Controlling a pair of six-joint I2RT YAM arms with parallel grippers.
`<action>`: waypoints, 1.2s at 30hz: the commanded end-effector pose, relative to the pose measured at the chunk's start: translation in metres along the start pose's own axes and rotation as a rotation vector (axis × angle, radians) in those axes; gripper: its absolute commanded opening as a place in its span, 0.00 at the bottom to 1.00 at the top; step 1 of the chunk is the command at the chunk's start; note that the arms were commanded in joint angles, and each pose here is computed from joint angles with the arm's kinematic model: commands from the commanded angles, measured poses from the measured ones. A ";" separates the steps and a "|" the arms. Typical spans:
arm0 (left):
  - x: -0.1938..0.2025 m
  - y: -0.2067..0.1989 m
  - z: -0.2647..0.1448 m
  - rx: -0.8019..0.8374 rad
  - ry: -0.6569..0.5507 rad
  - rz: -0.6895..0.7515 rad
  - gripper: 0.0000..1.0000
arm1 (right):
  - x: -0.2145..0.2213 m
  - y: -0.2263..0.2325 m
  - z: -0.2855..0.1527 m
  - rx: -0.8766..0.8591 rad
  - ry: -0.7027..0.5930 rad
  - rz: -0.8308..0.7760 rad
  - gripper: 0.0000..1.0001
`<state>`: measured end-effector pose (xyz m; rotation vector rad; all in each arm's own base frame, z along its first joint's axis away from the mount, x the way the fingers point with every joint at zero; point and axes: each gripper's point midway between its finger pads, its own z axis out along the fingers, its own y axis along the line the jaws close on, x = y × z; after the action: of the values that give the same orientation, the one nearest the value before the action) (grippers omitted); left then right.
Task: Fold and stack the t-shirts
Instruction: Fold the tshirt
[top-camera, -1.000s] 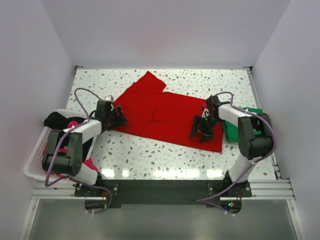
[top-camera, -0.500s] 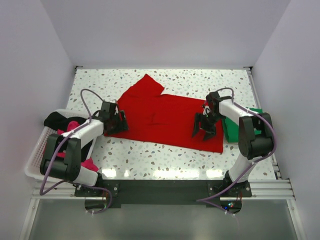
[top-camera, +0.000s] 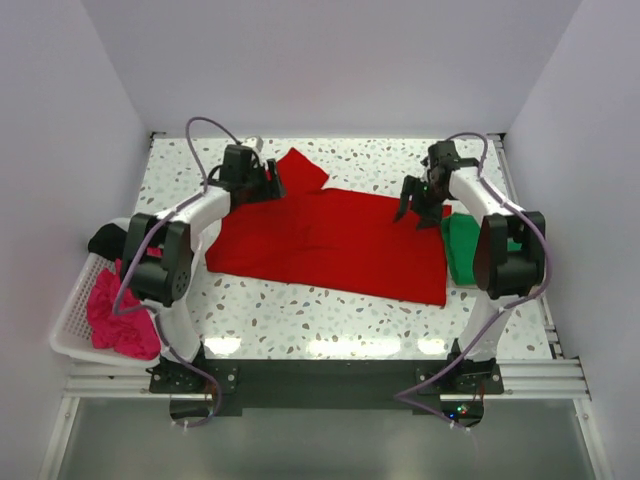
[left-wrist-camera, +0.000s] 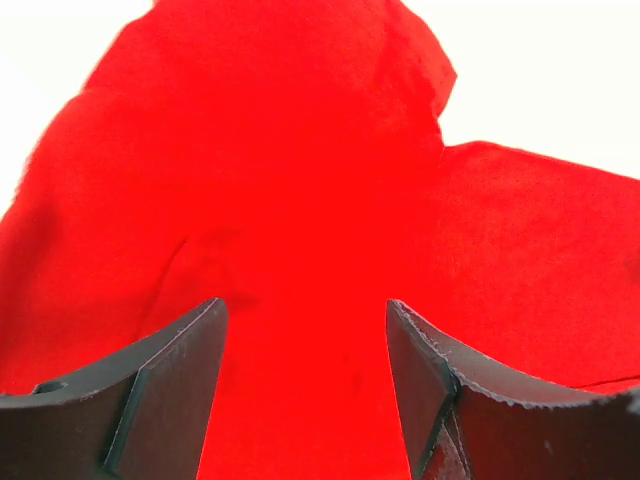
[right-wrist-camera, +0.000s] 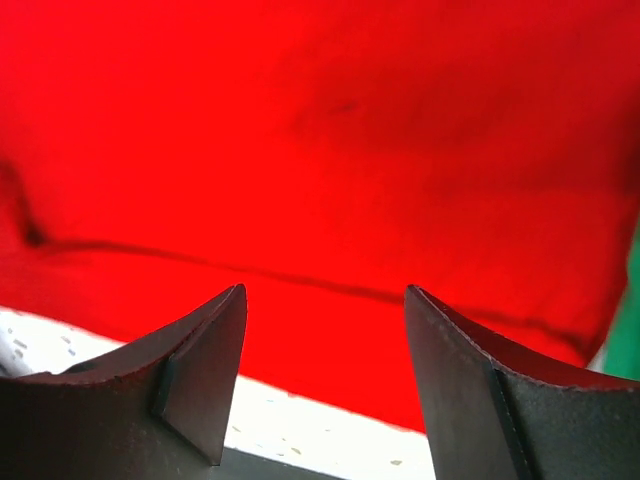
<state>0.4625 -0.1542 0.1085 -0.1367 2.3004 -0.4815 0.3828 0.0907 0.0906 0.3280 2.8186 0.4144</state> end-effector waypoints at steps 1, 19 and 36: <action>-0.005 -0.028 0.028 0.165 0.007 0.071 0.70 | -0.009 0.001 0.029 -0.001 0.001 0.024 0.68; 0.100 0.054 0.009 -0.162 0.244 0.006 0.70 | 0.072 -0.016 0.069 0.000 0.264 0.004 0.68; -0.008 0.010 0.027 -0.103 -0.006 0.031 0.70 | -0.043 -0.001 0.015 0.011 -0.032 0.010 0.69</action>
<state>0.4494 -0.1446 0.0632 -0.1612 2.4533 -0.3481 0.3962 0.1103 0.0677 0.2873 2.8891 0.4992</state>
